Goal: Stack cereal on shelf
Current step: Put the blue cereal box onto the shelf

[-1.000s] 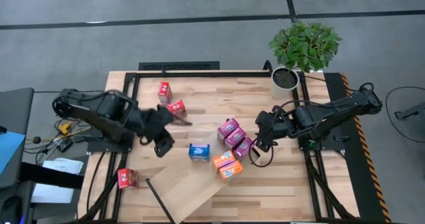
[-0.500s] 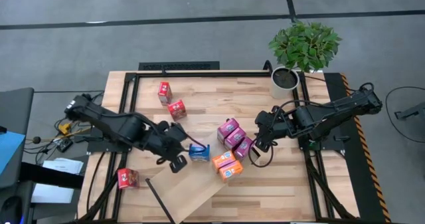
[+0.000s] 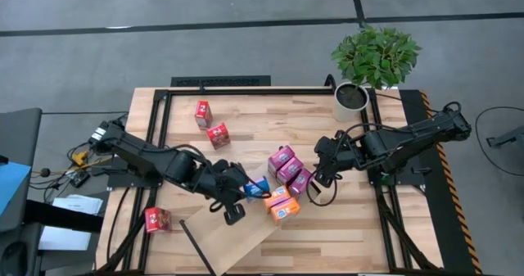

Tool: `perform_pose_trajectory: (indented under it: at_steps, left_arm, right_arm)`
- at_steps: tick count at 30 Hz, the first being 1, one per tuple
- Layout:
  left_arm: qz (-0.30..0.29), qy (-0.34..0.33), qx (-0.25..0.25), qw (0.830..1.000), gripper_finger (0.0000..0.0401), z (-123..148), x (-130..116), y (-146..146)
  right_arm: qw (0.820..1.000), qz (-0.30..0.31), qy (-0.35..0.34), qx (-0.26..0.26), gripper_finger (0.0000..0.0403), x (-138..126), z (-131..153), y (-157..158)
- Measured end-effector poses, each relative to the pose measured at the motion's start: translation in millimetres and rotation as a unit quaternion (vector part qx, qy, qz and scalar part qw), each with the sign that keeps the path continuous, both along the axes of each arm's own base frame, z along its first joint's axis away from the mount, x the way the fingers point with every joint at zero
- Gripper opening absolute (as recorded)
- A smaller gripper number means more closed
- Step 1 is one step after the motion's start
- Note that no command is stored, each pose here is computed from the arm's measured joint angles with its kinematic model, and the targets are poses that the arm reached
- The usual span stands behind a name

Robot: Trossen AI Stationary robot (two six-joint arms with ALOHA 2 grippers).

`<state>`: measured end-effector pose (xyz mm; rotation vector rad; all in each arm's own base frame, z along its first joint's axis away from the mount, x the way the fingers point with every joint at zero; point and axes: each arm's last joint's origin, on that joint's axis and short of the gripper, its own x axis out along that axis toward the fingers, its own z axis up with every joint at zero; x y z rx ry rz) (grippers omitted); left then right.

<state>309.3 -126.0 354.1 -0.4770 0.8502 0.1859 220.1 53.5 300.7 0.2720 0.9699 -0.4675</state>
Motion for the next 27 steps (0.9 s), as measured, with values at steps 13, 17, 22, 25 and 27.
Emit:
perform_pose_trajectory:
  at_steps: [13,17,22,25,27]
  left_arm:
    - [-0.009,-0.032,0.005,0.999,0.0,4.6,12.0,16.6]
    - [-0.017,-0.043,-0.004,0.999,0.0,6.4,13.7,15.4]
    - [-0.037,-0.058,-0.005,0.998,0.0,9.0,15.4,14.3]
    - [-0.043,-0.062,0.0,0.997,0.0,16.2,12.2,16.4]
    - [-0.045,-0.071,0.002,0.996,0.0,24.0,9.3,18.1]
  right_arm:
    - [1.0,0.001,0.0,0.001,0.0274,0.0,0.0,0.2]
    - [1.0,0.006,-0.005,0.002,0.0274,0.2,0.4,2.8]
    - [0.999,0.041,-0.026,0.006,0.0274,0.5,2.8,16.7]
    - [0.997,0.064,-0.043,-0.003,0.0274,-2.7,10.3,29.4]
    - [0.995,0.077,-0.058,-0.012,0.0272,-5.9,16.6,38.7]
